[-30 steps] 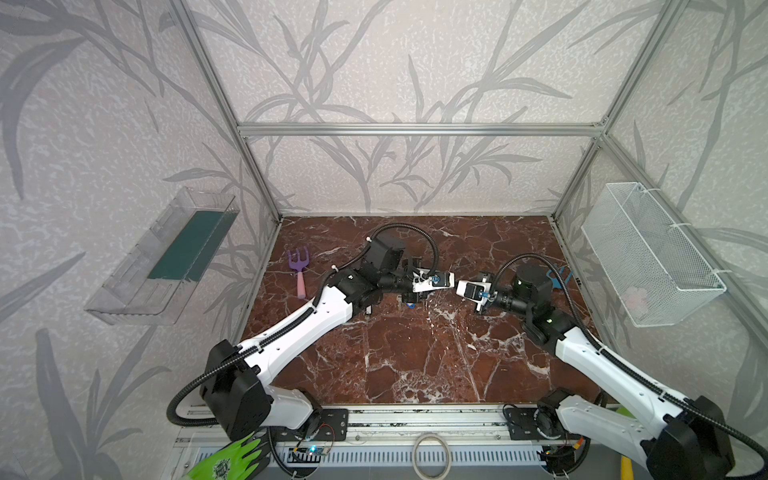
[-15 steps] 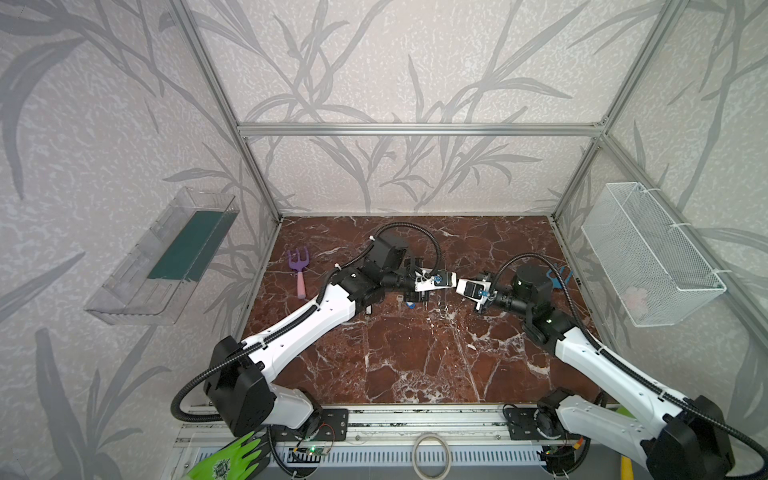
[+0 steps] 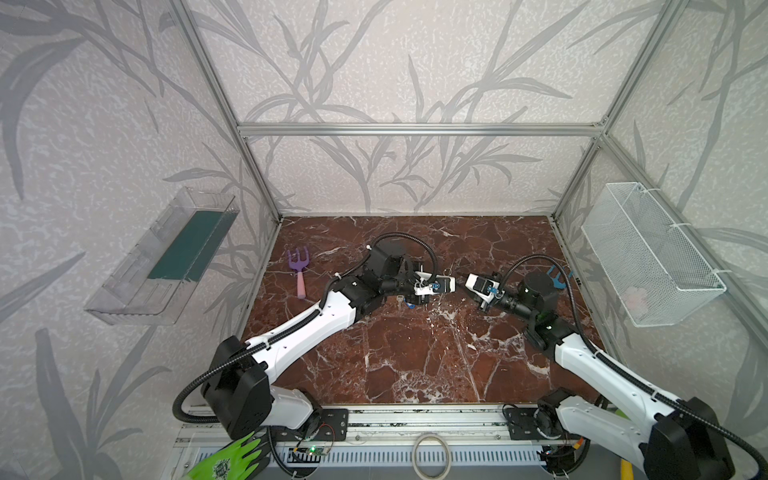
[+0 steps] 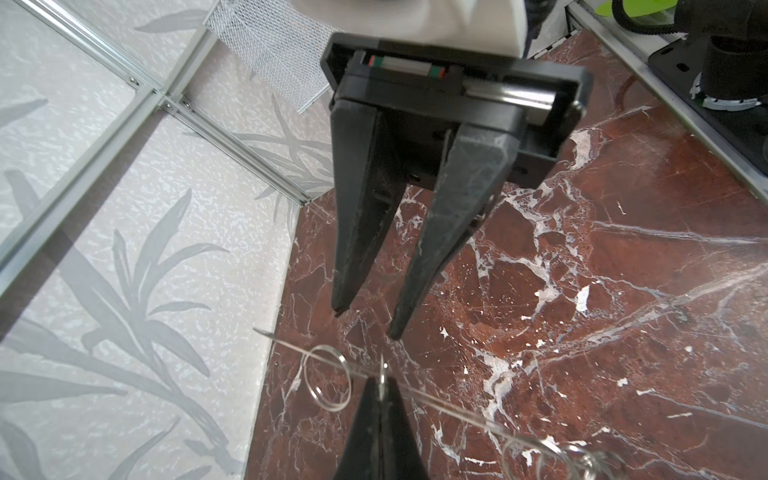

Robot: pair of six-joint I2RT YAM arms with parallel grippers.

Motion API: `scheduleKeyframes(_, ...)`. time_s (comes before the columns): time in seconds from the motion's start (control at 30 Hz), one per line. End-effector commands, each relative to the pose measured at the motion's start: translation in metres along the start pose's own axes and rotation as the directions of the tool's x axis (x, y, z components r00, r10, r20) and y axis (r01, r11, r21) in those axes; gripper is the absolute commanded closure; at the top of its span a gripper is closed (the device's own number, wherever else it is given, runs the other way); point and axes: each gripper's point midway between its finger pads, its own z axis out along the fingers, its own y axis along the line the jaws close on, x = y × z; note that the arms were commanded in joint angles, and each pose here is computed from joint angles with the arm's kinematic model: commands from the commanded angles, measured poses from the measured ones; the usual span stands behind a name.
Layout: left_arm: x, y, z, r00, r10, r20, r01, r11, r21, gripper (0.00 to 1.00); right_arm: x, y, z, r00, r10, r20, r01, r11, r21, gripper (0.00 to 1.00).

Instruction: Put the keys on the keyring

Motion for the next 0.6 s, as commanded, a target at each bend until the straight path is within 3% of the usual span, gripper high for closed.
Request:
scheduleKeyframes(0.0,-0.020,0.015,-0.010,0.991,0.126,0.053,-0.121,0.988,-0.091,1.00,-0.009,-0.002,-0.004,0.999,0.002,0.040,-0.003,1.000,0.017,0.72)
scheduleKeyframes(0.4,-0.024,0.027,-0.018,0.965,0.259,0.039,-0.246,0.946,-0.212,1.00,-0.005,0.002,-0.006,0.998,0.040,0.056,-0.041,0.999,0.018,0.76)
scheduleKeyframes(0.57,-0.026,0.024,-0.019,0.945,0.327,0.023,-0.316,0.926,-0.207,1.00,-0.008,0.002,-0.006,0.997,0.038,0.074,-0.039,0.999,0.020,0.76)
